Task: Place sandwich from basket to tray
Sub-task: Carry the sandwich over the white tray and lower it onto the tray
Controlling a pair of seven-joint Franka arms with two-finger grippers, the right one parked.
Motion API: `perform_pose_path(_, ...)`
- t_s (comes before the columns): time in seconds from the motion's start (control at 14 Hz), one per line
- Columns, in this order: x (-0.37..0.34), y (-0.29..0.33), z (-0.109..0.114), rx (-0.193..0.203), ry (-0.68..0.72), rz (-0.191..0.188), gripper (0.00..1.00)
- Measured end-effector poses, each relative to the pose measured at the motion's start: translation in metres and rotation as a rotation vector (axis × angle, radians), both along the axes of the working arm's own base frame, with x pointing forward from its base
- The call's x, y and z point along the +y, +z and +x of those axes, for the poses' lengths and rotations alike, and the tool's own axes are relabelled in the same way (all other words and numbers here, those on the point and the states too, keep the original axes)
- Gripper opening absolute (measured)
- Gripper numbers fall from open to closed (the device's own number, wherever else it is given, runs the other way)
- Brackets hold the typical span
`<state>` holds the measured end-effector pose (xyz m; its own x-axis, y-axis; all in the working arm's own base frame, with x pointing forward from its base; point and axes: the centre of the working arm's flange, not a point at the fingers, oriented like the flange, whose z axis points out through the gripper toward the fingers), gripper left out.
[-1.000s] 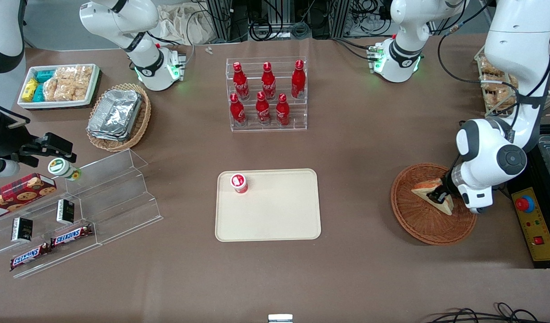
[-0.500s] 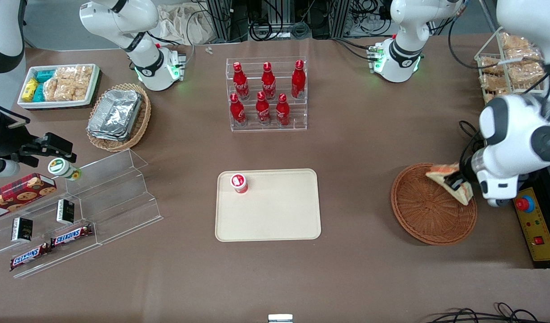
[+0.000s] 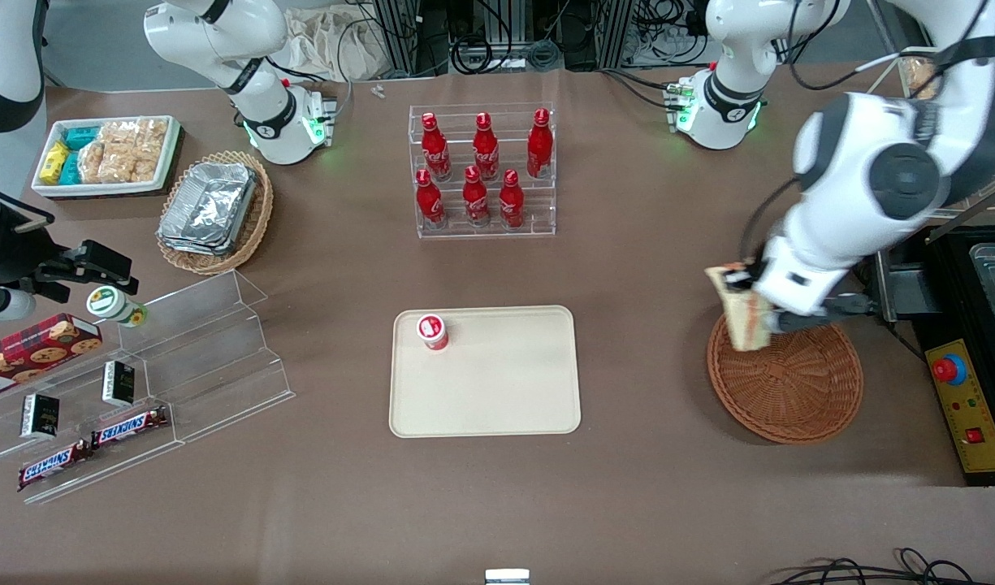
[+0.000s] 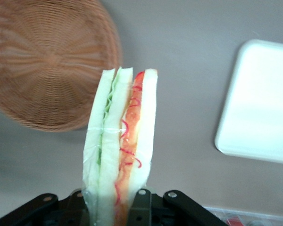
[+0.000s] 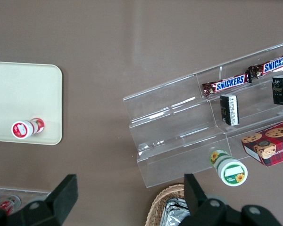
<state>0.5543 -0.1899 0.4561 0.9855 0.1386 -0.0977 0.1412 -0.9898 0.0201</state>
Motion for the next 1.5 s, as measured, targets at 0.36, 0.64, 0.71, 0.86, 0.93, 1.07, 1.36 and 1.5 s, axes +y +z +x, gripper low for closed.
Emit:
perform_pose_path(0.36, -0.132, -0.045, -0.020, 0.034, -0.222, 0.004, 0.21)
perform_pose_path(0.64, -0.199, -0.111, -0.007, 0.025, -0.207, -0.006, 0.21)
perform_pose_path(0.71, -0.206, -0.131, -0.003, 0.014, -0.195, -0.001, 0.21)
perform_pose_path(0.86, -0.215, -0.166, 0.003, -0.007, -0.171, -0.013, 0.21)
perform_pose_path(0.93, -0.221, -0.179, 0.006, -0.027, -0.160, -0.035, 0.21)
perform_pose_path(1.07, -0.231, -0.197, 0.010, -0.064, -0.142, -0.063, 0.21)
perform_pose_path(1.36, -0.232, -0.217, 0.015, -0.077, -0.151, -0.044, 0.21)
perform_pose_path(1.5, -0.226, -0.223, 0.018, -0.085, -0.158, -0.023, 0.20)
